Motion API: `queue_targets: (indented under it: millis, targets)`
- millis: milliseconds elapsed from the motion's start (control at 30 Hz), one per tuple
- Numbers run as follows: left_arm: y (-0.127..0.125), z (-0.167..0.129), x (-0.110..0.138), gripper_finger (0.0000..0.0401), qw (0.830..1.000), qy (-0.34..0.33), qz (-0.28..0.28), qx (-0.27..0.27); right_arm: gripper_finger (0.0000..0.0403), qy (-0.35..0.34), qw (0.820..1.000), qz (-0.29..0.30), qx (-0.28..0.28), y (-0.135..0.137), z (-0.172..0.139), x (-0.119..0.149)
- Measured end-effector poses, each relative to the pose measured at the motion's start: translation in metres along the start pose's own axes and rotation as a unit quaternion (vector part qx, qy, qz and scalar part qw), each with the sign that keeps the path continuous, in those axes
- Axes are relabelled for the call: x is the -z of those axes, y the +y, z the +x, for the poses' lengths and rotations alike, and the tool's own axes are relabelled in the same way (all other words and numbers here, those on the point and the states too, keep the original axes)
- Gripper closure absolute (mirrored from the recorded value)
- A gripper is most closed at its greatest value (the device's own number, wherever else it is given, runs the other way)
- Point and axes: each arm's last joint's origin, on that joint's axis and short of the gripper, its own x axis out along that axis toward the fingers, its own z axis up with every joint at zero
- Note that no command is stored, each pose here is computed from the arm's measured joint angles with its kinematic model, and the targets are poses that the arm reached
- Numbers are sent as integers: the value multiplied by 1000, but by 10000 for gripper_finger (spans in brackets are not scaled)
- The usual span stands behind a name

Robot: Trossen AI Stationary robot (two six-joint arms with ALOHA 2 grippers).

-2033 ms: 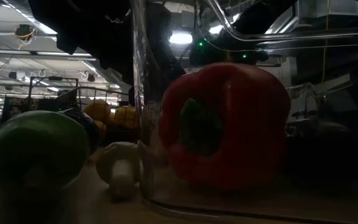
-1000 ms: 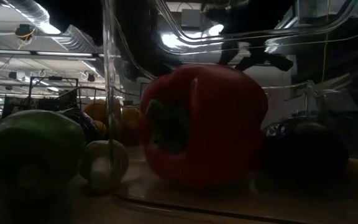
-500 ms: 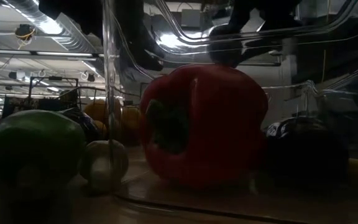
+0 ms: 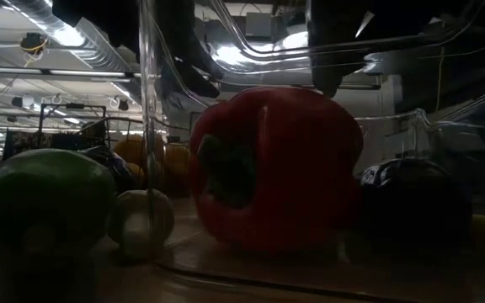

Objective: Sort produce into baskets
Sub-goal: Put the violet eggplant into the transparent bin, then put the orange mushroom into the transparent bin

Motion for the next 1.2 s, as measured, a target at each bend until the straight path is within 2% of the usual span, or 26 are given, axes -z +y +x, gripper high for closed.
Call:
queue_targets:
  millis: [167,467,600,733,867,1033,1200]
  targets:
    - [0,0,0,196,1000,0,-8,0,272,-2,1000,0,1,0,0,-1]
    - [0,0,0,196,1000,1,-8,-1,161,2,1000,1,5,0,0,0]
    - [0,0,0,196,1000,1,-8,-1,137,27,999,12,30,-2,0,1]
    - [0,0,0,196,1000,1,-8,-1,132,64,994,48,76,-10,2,7]
    - [0,0,0,196,1000,1,-8,-1,137,87,987,105,86,-26,8,29]
    - [0,0,0,196,1000,1,-5,-1,142,116,972,186,85,-54,18,77]
    - [0,0,0,196,1000,1,1,-1,143,75,942,323,41,-78,24,135]
